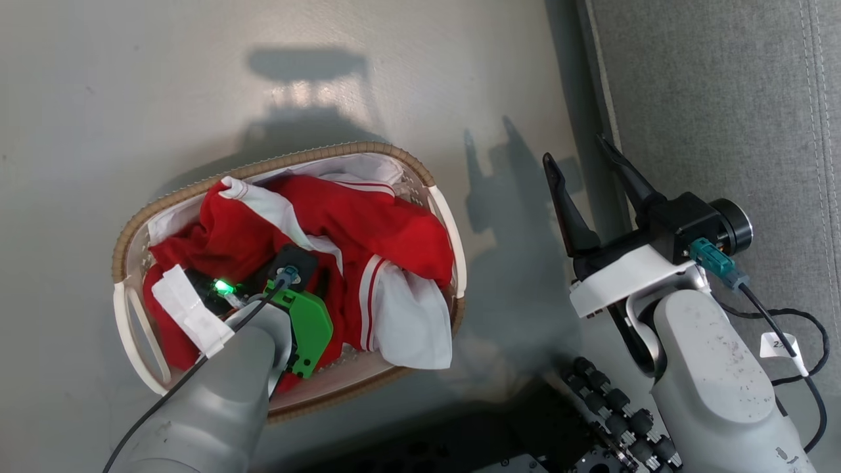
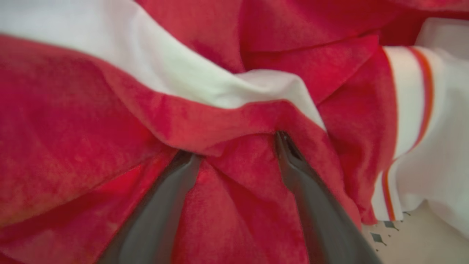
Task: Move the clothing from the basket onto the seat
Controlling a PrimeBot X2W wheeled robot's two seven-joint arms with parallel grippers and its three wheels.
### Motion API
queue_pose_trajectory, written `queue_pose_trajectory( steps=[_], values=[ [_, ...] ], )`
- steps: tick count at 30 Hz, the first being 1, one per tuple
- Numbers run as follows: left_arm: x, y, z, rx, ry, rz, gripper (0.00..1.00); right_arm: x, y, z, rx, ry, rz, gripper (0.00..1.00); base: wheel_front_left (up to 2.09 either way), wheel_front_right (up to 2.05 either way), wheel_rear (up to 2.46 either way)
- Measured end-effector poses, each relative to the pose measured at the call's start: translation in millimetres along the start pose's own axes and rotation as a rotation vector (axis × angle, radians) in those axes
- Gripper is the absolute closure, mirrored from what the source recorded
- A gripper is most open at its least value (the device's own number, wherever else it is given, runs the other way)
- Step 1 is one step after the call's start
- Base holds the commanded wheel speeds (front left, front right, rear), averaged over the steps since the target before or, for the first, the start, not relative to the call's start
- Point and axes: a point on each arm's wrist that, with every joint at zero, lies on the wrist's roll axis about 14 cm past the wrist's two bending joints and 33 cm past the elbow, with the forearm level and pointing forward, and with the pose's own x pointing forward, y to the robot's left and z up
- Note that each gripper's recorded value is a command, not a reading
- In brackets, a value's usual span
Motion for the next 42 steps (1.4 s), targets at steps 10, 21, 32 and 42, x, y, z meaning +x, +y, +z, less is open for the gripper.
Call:
queue_pose_trajectory(
  steps=[10, 21, 32, 42],
  values=[
    [-6.3, -2.8, 7.3, -0.029, -0.038, 0.01, 1.0, -3.3, -5.8, 12.9, 0.005, -0.026, -0.021, 0.0, 0.0, 0.0, 0.0],
    [-45.4, -20.0, 21.2, -0.053, -0.119, 0.026, 1.0, -23.2, -2.4, 58.7, -0.01, -0.125, -0.021, 0.0, 0.0, 0.0, 0.0],
    [-99.6, -41.6, 60.9, -0.078, -0.322, 0.064, 1.0, -62.0, 3.3, 91.5, 0.005, -0.206, -0.027, 0.0, 0.0, 0.0, 0.0],
    [-161.9, -51.6, 106.5, -0.063, -0.57, 0.13, 1.0, -94.7, 22.4, 116.8, 0.032, -0.289, 0.013, 0.0, 0.0, 0.0, 0.0]
  ],
)
